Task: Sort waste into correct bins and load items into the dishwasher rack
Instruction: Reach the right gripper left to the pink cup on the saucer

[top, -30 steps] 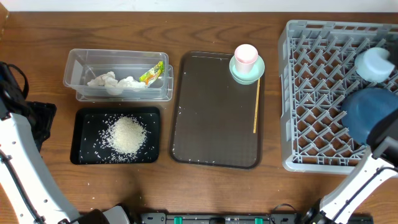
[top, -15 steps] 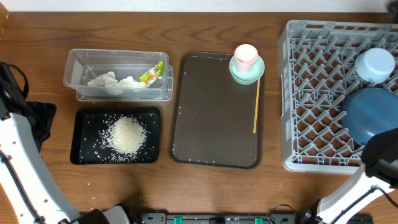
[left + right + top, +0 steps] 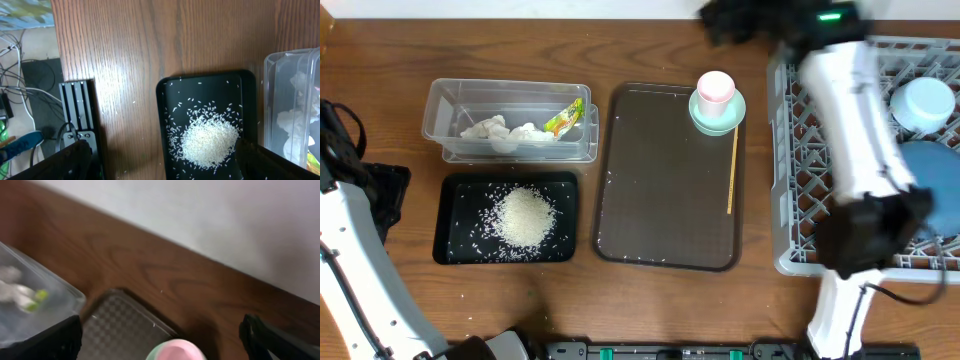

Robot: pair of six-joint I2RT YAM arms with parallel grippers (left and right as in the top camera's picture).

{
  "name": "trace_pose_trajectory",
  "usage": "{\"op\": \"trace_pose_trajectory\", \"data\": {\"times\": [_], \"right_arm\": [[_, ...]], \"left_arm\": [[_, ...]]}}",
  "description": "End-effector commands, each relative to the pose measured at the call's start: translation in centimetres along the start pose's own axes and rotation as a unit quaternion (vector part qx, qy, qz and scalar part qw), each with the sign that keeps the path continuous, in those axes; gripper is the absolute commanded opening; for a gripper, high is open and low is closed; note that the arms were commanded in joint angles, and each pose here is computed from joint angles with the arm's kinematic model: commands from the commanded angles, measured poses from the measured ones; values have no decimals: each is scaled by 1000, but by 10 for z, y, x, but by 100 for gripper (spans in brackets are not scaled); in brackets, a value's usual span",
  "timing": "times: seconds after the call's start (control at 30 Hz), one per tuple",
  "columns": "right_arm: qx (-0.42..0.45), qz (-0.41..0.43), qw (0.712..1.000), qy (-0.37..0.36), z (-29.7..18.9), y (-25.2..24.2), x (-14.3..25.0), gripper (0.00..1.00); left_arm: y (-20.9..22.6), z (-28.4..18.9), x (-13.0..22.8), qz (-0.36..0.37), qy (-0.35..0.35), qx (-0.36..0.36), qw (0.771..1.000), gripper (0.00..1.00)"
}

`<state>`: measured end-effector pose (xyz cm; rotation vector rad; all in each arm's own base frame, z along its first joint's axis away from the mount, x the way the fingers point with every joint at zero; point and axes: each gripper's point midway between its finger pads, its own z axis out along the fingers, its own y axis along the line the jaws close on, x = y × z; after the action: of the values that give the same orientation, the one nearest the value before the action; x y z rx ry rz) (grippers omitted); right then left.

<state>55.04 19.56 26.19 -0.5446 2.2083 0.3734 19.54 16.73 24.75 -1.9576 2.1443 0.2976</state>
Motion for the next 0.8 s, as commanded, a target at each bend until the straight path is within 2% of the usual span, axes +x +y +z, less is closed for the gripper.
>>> {"op": "trace_pose_trajectory", "data": {"times": [0.0,0.23,0.47,0.63,0.77], "right_arm": [[147,-67,985,64,43,-14,33,99],[232,-132,955,126,97,18,80,98],[290,-139,935,148,97,18,95,90],[289,-113,930,196,88,16,121,84],[238,-94,938,233,90,18,141,81]], "left_arm": [[2,0,-2,-10,-3,-4,1000,94],[2,0,-2,-10,-3,-4,1000,94],[2,0,-2,-10,-3,-4,1000,94],[2,0,-2,-9,-3,-4,1000,94],[2,0,-2,-10,-3,-4,1000,94]]}}
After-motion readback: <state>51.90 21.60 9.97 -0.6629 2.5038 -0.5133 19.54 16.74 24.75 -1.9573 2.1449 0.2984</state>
